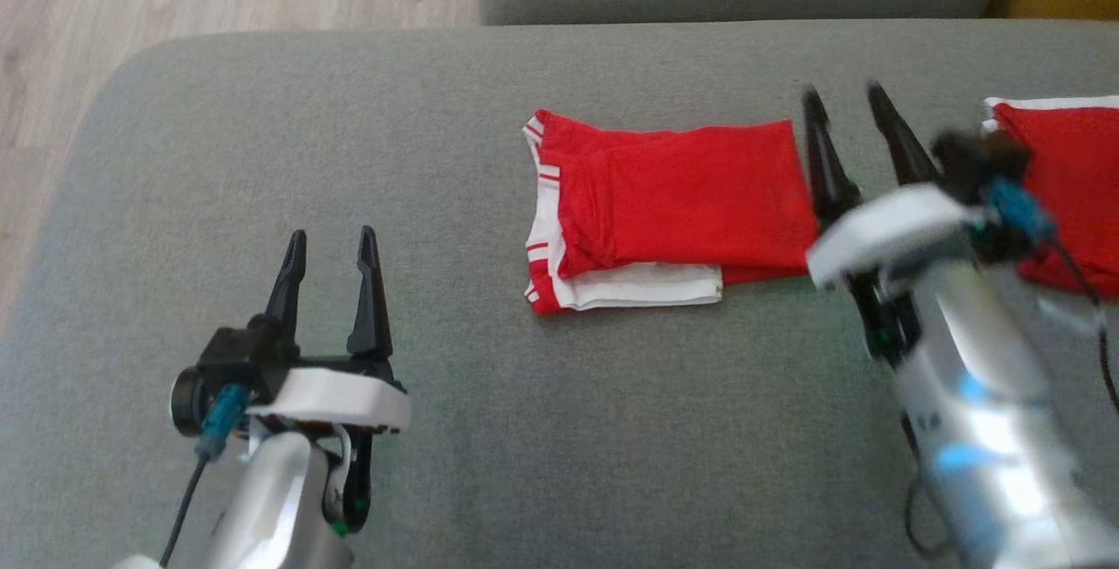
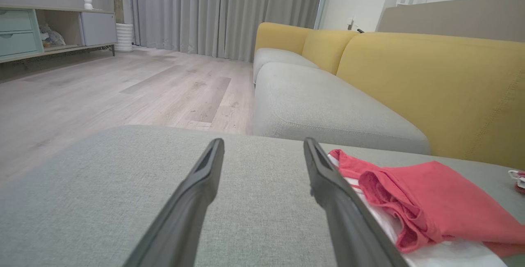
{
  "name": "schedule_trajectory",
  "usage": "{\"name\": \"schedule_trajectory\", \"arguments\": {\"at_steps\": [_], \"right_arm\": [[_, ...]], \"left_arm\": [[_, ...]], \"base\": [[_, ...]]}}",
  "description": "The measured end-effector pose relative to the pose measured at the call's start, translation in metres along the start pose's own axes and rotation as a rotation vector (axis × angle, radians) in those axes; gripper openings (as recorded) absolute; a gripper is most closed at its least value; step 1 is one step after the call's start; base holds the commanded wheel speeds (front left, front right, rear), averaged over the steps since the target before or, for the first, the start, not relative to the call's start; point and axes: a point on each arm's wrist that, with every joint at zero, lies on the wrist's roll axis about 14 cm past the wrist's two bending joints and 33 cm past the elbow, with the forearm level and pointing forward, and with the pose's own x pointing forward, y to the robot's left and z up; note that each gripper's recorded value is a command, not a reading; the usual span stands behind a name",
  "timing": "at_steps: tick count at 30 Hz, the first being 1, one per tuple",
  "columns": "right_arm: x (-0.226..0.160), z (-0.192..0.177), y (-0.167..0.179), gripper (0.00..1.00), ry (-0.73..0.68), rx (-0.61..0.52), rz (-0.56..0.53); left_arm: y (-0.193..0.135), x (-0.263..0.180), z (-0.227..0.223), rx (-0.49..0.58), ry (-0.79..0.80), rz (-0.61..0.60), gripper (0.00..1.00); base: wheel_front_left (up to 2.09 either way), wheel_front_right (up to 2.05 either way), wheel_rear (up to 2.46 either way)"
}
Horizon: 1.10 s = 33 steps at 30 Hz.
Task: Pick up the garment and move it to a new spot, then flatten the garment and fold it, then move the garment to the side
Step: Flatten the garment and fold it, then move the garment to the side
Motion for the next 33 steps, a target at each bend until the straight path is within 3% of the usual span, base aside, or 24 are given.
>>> {"name": "schedule_trajectory", "arguments": {"at_steps": [6, 9, 15, 26, 33], "right_arm": [[-0.064, -0.028, -0.05, 1.0, 0.013, -0.048, -0.176], [-0.083, -0.026, -0.059, 1.0, -0.005, -0.072, -0.214], [-0.112, -0.05, -0.055, 1.0, 0.034, -0.009, -0.235], [-0.111, -0.054, -0.055, 1.0, 0.04, 0.002, -0.237], [-0.081, -0.054, -0.058, 1.0, 0.06, -0.007, -0.223]], "left_arm": [[-0.009, -0.008, -0.01, -0.007, 0.026, -0.019, 1.0], [-0.01, -0.012, -0.013, -0.008, 0.033, -0.02, 1.0], [-0.01, -0.019, -0.023, -0.012, 0.058, -0.017, 1.0], [-0.01, -0.018, -0.025, -0.014, 0.064, -0.015, 1.0], [-0.008, -0.011, -0.036, -0.012, 0.093, -0.016, 1.0]], "base": [[0.0, 0.0, 0.0], [0.0, 0.0, 0.0], [0.0, 0.0, 0.0], [0.0, 0.0, 0.0], [0.0, 0.0, 0.0]]}}
